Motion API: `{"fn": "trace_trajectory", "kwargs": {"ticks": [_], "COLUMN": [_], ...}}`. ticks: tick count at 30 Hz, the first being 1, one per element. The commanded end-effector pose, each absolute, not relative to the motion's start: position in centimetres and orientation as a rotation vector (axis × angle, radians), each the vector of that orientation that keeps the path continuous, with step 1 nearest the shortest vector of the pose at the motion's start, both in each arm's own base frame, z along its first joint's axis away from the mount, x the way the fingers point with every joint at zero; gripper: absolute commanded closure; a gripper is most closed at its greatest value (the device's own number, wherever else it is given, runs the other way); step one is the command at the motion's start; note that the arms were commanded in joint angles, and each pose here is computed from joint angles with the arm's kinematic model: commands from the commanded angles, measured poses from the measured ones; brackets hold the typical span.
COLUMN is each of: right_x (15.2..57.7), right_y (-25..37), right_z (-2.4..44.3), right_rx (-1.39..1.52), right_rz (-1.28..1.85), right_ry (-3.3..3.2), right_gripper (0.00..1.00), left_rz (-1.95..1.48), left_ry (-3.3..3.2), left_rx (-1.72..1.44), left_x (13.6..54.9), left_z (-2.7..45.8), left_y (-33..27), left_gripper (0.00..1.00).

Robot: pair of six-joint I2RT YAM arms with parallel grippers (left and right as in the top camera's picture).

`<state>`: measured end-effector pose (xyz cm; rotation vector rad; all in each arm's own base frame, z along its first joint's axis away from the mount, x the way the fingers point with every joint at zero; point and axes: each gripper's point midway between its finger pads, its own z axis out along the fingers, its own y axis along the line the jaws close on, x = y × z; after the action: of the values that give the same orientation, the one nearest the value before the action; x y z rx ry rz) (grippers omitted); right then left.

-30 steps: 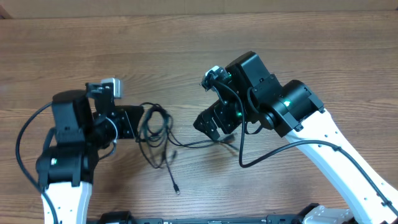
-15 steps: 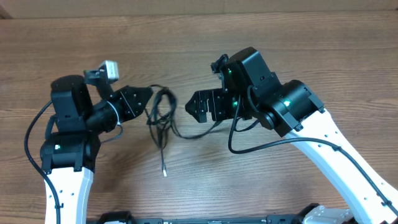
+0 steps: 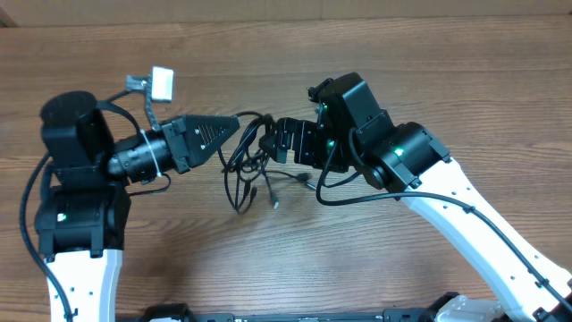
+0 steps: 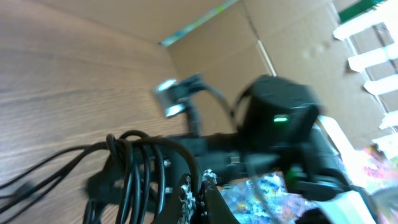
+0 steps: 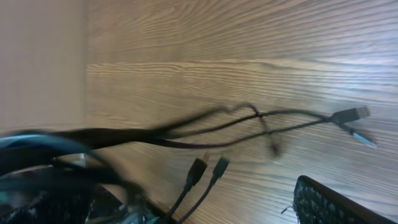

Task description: Untangle cables

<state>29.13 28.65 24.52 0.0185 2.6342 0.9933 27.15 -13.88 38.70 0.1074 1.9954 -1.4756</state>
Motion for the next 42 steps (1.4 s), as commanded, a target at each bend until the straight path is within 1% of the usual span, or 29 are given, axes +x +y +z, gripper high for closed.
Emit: {"fn": "trace_trajectory", "kwargs": {"ticks": [1, 2, 4, 9, 14, 18, 22, 24, 25, 27, 29, 30, 34, 37, 40, 42], "right_x": [29.0, 29.2, 30.1, 31.6, 32.3, 32.7, 33.1, 33.2, 33.2, 33.0, 32.5, 32.2, 31.2, 30.5, 29.9, 29.7], "right_y": [28.9, 28.8, 28.1, 25.7, 23.5, 22.4, 21.8, 22.0, 22.2, 22.5, 23.0, 23.4, 24.2, 23.8, 23.8, 23.7], "right_z": [23.9, 23.7, 23.1, 20.8, 18.6, 18.1, 18.2, 18.3, 18.3, 18.3, 18.2, 18.2, 18.0, 17.5, 17.3, 17.1], "right_rx": [0.045, 0.051, 0.089, 0.173, 0.231, 0.252, 0.261, 0.236, 0.22, 0.21, 0.192, 0.16, 0.053, -0.038, -0.27, -0.456], "right_rz": [1.02, 1.007, 0.923, 0.689, 0.485, 0.391, 0.344, 0.354, 0.364, 0.389, 0.429, 0.45, 0.502, 0.466, 0.429, 0.39], "right_ry": [2.648, 2.649, 2.639, 2.65, 2.674, 2.663, 2.64, 2.637, 2.637, 2.649, 2.675, 2.687, 2.73, 2.759, 2.754, 2.727], "right_gripper": [0.01, 0.03, 0.03, 0.0, 0.0, 0.0, 0.0, 0.06, 0.05, 0.0, 0.0, 0.0, 0.05, 0.06, 0.05, 0.05], "left_rz": [-1.523, -1.533, -1.571, -1.651, -1.608, -1.553, -1.475, -1.457, -1.455, -1.451, -1.455, -1.457, -1.463, -1.463, -1.414, -1.387], "left_ry": [1.934, 1.929, 1.918, 1.822, 1.705, 1.664, 1.694, 1.7, 1.702, 1.7, 1.703, 1.704, 1.708, 1.707, 1.672, 1.651], "left_rx": [0.215, 0.225, 0.253, 0.443, 0.58, 0.626, 0.605, 0.568, 0.561, 0.563, 0.559, 0.557, 0.551, 0.551, 0.604, 0.633], "left_x": [25.4, 25.1, 24.4, 21.6, 19.4, 18.0, 17.5, 17.9, 18.0, 18.0, 18.3, 18.4, 19.6, 20.3, 20.7, 21.0], "left_z": [41.9, 42.3, 43.2, 47.3, 52.3, 55.2, 56.3, 56.4, 56.4, 56.4, 56.4, 56.3, 55.9, 55.7, 55.5, 55.2], "left_y": [-14.7, -14.8, -15.0, -15.7, -15.5, -14.6, -13.1, -12.5, -12.4, -12.4, -12.3, -12.3, -11.9, -11.7, -11.5, -11.5], "left_gripper": [0.96, 0.96, 0.96, 0.96, 0.96, 0.96, 0.96, 0.96, 0.96, 0.96, 0.96, 0.96, 0.95, 0.94, 0.92, 0.92]}}
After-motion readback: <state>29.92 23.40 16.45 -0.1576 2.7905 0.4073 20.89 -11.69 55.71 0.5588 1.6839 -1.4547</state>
